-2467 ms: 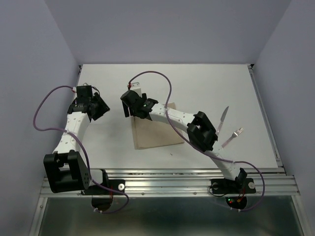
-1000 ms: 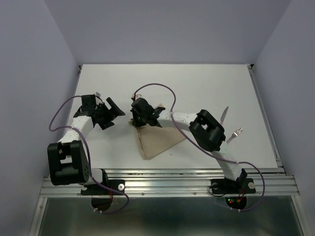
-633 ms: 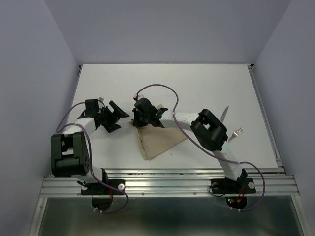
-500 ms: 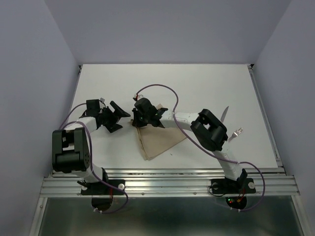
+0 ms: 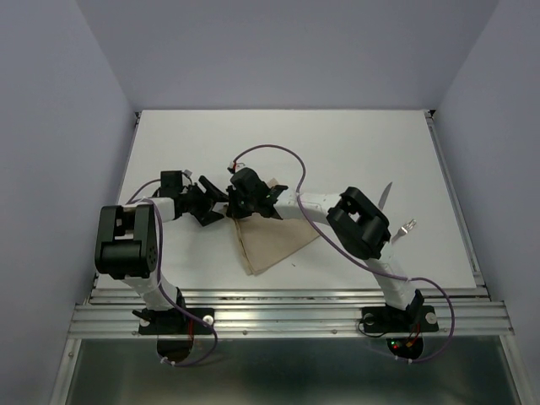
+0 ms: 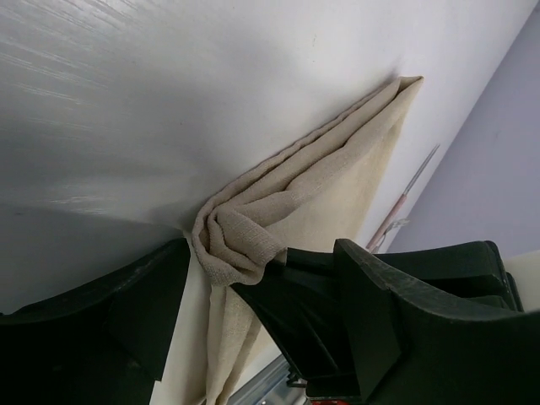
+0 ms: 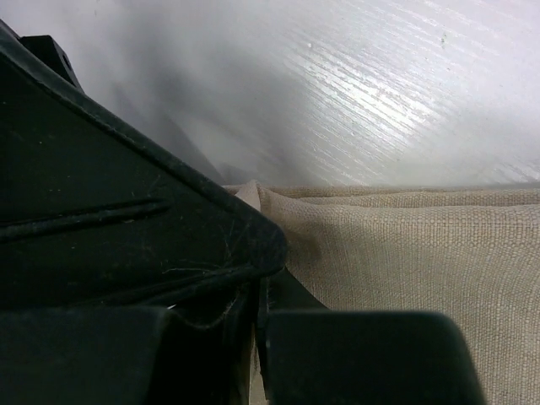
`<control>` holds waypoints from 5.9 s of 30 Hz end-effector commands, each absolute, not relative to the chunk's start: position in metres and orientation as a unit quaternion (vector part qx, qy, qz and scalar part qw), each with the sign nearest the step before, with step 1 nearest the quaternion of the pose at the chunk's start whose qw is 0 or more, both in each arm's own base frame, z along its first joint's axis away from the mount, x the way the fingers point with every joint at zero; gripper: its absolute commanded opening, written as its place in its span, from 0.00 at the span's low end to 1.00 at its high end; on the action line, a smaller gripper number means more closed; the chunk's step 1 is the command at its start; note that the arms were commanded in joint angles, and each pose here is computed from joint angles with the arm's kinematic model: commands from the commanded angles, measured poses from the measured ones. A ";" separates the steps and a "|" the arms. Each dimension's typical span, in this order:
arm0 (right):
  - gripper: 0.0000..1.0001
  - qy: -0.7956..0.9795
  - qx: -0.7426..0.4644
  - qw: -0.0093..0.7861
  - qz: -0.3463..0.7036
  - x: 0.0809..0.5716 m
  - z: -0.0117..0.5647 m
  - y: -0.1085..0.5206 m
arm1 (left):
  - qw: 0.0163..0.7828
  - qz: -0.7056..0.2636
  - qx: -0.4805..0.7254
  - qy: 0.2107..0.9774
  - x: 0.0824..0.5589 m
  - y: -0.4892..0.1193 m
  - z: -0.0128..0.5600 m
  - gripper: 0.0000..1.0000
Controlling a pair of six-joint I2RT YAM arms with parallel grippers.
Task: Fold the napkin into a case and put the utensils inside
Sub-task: Pick up the lower triangle-folded napkin from the center of the board, then fold the lower triangle-folded napkin at the center of the board.
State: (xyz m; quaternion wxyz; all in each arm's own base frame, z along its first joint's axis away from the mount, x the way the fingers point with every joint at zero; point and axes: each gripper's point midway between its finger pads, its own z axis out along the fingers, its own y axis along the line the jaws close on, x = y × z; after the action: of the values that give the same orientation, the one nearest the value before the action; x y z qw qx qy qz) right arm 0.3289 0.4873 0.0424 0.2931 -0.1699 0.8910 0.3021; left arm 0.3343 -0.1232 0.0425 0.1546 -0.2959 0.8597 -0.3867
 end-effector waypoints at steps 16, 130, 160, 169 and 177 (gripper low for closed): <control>0.71 0.864 -0.163 0.364 0.309 0.331 0.131 0.467 | 0.142 -0.364 -0.309 0.867 0.327 -0.129 0.037 0.00; 0.86 0.845 -0.285 0.438 0.115 0.273 0.079 0.492 | 0.156 -0.229 -0.351 0.894 0.311 -0.090 0.039 0.00; 0.33 0.775 -0.312 0.549 -0.024 0.320 0.045 0.493 | 0.148 -0.225 -0.350 0.897 0.309 -0.090 0.035 0.00; 0.01 0.781 -0.298 0.549 0.012 0.315 0.054 0.499 | 0.165 -0.236 -0.335 0.897 0.312 -0.091 0.045 0.04; 0.01 0.813 -0.262 0.507 0.115 0.313 0.064 0.493 | 0.182 -0.240 -0.323 0.897 0.314 -0.090 0.054 0.42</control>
State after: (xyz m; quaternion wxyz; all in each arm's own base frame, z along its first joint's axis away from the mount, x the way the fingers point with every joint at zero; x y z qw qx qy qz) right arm 0.3088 0.4903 0.0373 0.5126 -0.3077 0.8005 0.0405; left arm 0.3130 -0.0892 0.0380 0.1570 -0.3415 0.8977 -0.2299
